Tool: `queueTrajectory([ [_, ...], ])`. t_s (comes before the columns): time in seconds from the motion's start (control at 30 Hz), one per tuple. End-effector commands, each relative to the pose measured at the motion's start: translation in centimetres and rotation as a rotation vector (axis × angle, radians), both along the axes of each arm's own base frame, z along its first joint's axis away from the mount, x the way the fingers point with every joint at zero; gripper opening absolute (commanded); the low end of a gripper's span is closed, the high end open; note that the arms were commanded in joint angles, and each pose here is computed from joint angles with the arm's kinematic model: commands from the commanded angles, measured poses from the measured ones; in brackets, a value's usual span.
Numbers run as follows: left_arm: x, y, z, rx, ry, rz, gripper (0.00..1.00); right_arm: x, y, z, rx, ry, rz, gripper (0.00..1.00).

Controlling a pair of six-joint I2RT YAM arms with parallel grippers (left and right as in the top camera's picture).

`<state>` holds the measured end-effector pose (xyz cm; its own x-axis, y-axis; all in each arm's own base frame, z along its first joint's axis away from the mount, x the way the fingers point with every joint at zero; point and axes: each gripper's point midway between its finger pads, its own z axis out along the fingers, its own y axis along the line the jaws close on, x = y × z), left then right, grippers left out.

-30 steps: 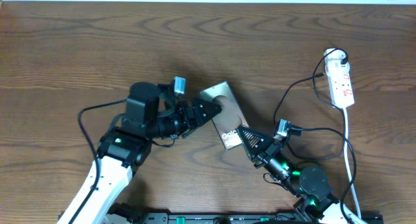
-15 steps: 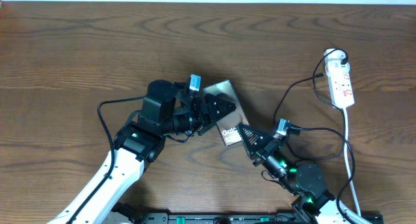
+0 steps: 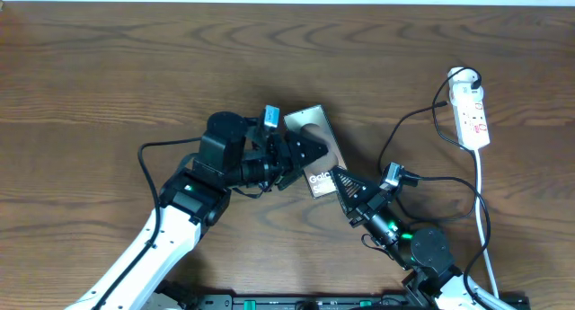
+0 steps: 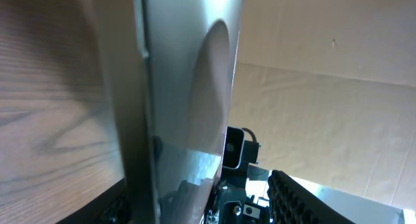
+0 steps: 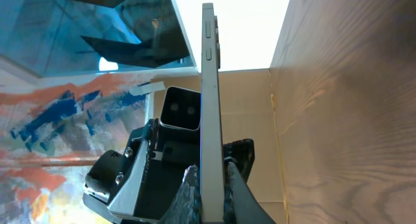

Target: Plug charger to phone and switch on socket

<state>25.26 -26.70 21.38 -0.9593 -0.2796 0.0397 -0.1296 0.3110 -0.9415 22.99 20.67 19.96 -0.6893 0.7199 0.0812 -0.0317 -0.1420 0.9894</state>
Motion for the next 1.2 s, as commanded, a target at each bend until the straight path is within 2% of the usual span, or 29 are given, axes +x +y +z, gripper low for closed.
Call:
queueTrajectory([
  [0.0,-0.3,-0.4,0.4,-0.016,-0.012,-0.018,0.56,0.2,0.4,2.7,0.048,-0.054,-0.001,0.01],
  [0.17,0.1,-0.6,1.4,-0.044,-0.064,-0.018,0.49,-0.3,1.0,2.8,0.052,-0.055,0.023,0.01],
  [0.27,0.2,-0.6,1.6,-0.049,-0.074,-0.018,0.39,-0.4,1.1,2.8,0.082,-0.026,0.033,0.01],
  [0.33,0.2,-0.6,1.6,-0.049,-0.074,-0.018,0.38,-0.4,1.1,2.8,0.102,-0.007,0.038,0.01],
  [0.47,0.3,-0.6,1.8,-0.051,-0.081,-0.014,0.29,-0.5,1.2,2.8,0.119,0.009,0.046,0.01],
  [1.1,1.1,-0.4,2.0,-0.048,-0.103,0.028,0.28,-1.6,1.8,4.3,0.176,-0.016,0.091,0.01],
  [1.17,1.1,-0.4,2.0,-0.048,-0.103,0.028,0.23,-1.6,1.8,4.3,0.176,-0.016,0.091,0.01],
])
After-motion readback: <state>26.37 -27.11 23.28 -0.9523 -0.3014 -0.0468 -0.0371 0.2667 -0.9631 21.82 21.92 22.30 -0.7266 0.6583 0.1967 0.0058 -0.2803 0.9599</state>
